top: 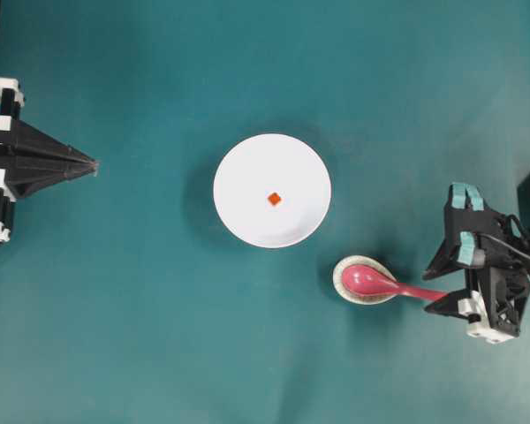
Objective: Grip the spoon and scoop the red block from the bowl with right arm.
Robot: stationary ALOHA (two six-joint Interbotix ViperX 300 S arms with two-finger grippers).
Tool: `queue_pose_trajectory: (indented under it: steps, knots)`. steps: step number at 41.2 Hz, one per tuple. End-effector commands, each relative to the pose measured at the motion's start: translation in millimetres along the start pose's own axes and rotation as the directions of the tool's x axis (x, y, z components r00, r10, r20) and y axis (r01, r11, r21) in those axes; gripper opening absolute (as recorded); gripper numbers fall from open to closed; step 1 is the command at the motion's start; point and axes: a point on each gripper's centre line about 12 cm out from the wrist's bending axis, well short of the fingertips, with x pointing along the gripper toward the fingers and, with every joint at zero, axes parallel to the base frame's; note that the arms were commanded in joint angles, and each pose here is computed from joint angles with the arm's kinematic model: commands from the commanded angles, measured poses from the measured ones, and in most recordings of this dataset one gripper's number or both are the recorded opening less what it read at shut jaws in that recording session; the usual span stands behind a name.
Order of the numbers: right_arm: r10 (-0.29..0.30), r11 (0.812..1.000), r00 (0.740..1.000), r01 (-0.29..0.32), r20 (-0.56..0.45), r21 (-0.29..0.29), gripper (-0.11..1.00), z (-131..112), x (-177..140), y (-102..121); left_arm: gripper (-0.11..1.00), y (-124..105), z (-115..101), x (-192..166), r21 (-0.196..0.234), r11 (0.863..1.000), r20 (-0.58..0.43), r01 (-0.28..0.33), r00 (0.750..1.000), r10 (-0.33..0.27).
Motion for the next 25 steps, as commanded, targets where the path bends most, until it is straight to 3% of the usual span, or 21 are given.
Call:
queue_pose_trajectory:
  steps: [1,8,15,19,21,25]
  knots:
    - [0.03,1.0,0.999,-0.031,0.021,0.007,0.61,2.2,-0.9,5.6,0.0,-0.2,10.1,0.9,0.0,1.0,0.025,0.001,1.0,-0.001]
    - [0.05,0.998,0.998,-0.051,0.048,0.024,0.61,6.9,-1.2,7.5,0.0,-0.2,10.1,0.9,0.0,1.0,0.025,0.001,1.0,-0.001]
    - [0.116,0.992,0.974,-0.124,0.195,0.029,0.61,31.6,-4.1,5.9,0.0,-0.2,10.8,0.9,-0.001,1.0,0.026,0.001,1.0,0.0]
    - [0.176,0.982,0.924,-0.187,0.339,0.002,0.61,55.4,-10.6,3.2,0.0,0.1,10.1,0.9,-0.002,1.0,0.025,-0.001,1.0,0.001]
    - [0.209,0.976,0.885,-0.217,0.416,-0.029,0.61,67.8,-16.1,2.0,0.0,-0.2,10.8,0.9,-0.001,1.0,0.026,0.001,1.0,0.0]
    - [0.268,0.962,0.78,-0.246,0.566,-0.116,0.61,92.1,-31.1,-0.2,0.0,0.1,10.8,0.9,-0.002,1.0,0.026,-0.001,1.0,0.001]
